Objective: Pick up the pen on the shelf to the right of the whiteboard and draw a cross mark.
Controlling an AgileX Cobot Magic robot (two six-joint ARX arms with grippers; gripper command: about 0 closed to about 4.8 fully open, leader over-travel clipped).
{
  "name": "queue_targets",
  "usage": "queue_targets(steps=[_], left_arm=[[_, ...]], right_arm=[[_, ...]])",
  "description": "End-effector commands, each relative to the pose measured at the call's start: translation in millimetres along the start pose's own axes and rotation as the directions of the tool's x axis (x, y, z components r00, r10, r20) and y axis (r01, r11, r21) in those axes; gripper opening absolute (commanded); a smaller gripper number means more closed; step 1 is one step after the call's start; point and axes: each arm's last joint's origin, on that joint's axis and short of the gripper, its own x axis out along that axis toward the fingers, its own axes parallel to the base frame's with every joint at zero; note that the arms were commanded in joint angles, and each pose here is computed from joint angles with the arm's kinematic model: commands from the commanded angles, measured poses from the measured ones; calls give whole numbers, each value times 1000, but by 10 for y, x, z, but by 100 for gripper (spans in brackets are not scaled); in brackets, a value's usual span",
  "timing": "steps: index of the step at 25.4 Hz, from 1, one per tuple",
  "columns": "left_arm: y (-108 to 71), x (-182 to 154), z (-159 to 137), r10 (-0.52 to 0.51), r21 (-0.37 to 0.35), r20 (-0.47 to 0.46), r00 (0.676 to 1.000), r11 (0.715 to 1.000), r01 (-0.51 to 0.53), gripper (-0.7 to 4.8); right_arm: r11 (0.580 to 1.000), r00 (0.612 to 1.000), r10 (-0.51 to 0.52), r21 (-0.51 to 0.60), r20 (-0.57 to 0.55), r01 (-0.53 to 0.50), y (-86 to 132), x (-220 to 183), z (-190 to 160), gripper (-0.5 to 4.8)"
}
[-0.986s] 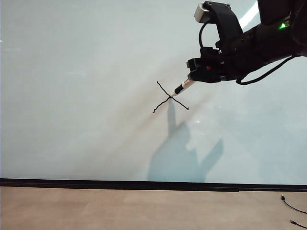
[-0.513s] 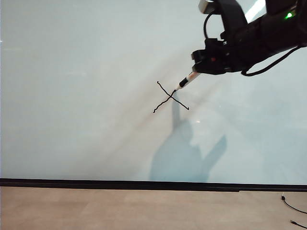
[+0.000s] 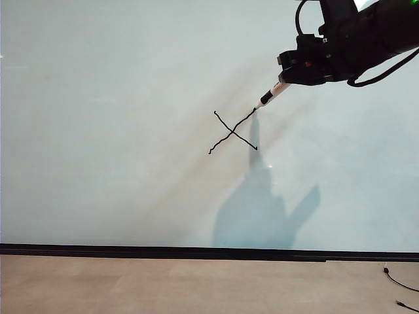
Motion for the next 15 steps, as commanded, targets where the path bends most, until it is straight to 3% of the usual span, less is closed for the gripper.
queue_targets(steps=[1, 9, 15], left_arm=[[-2, -2, 16, -4, 4, 9, 1000, 1000, 4, -5], [-1, -2, 16, -4, 5, 9, 1000, 1000, 4, -5], [-2, -2, 16, -4, 5, 9, 1000, 1000, 4, -4]], right_arm=[[999, 999, -34, -7, 24, 34, -28, -6, 50, -8], [998, 998, 69, -6, 5, -69, 55, -78, 77, -8], [997, 996, 74, 2, 53, -74, 117, -468, 80, -8]])
